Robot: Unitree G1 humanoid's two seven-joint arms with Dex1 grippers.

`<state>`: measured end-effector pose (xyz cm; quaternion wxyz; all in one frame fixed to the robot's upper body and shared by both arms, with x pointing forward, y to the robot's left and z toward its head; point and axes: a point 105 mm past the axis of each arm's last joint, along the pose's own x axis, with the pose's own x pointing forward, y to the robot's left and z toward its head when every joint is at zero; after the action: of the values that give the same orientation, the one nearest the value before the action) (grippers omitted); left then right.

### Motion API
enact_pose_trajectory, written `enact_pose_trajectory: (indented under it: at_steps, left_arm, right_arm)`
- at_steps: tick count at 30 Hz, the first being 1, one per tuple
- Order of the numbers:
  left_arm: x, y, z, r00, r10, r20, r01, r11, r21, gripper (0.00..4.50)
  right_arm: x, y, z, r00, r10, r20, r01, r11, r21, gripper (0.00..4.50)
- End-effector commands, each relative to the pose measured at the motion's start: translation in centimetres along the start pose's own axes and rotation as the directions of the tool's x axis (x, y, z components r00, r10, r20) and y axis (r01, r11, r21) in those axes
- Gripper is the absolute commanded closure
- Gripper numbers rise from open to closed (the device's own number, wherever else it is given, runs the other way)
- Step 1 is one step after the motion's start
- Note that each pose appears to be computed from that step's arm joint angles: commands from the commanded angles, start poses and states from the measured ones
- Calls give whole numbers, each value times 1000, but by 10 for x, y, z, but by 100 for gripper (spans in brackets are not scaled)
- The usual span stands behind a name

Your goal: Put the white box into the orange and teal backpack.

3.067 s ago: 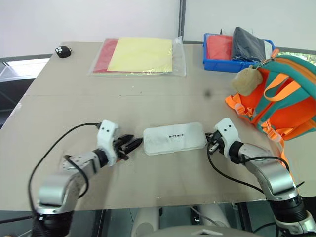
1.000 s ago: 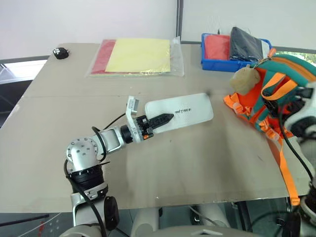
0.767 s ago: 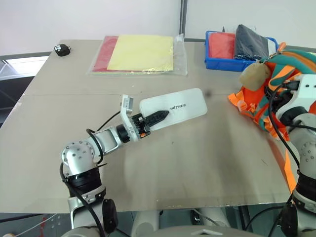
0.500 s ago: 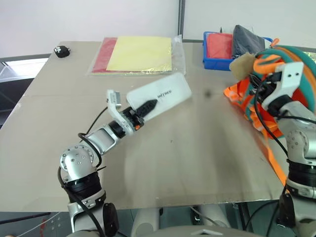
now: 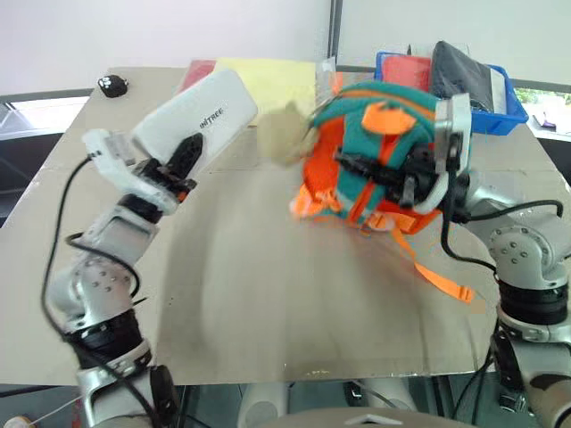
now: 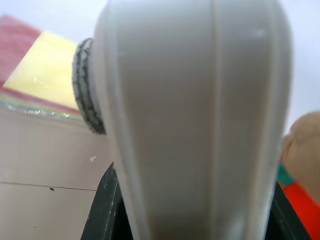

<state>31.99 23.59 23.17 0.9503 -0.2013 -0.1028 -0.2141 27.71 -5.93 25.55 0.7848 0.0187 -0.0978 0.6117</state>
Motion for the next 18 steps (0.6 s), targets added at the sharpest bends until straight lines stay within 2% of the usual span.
enact_pose_trajectory:
  at_steps: [1, 4, 7, 13, 18]
  left_arm:
    - [-14, -44, 24, 969, -247, 24, 244, 967, 70, 342]
    - [-33, -65, 27, 922, -381, -61, 385, 919, 88, 342]
    - [-42, -74, 29, 890, -441, -117, 452, 888, 89, 342]
    - [-33, -80, 22, 851, -487, -199, 519, 838, 168, 342]
    - [-33, -87, 6, 783, -535, -317, 612, 753, 241, 342]
  right_arm:
    - [-9, -7, 3, 999, -46, -26, 43, 994, -97, 444]
    - [-19, -20, -4, 996, -82, -35, 78, 992, -102, 444]
    - [-27, -25, -7, 995, -73, -71, 65, 992, -110, 444]
    - [-40, -17, 0, 994, 32, -104, -40, 996, -83, 444]
    - [-47, -11, 8, 994, 72, -88, -77, 995, -59, 444]
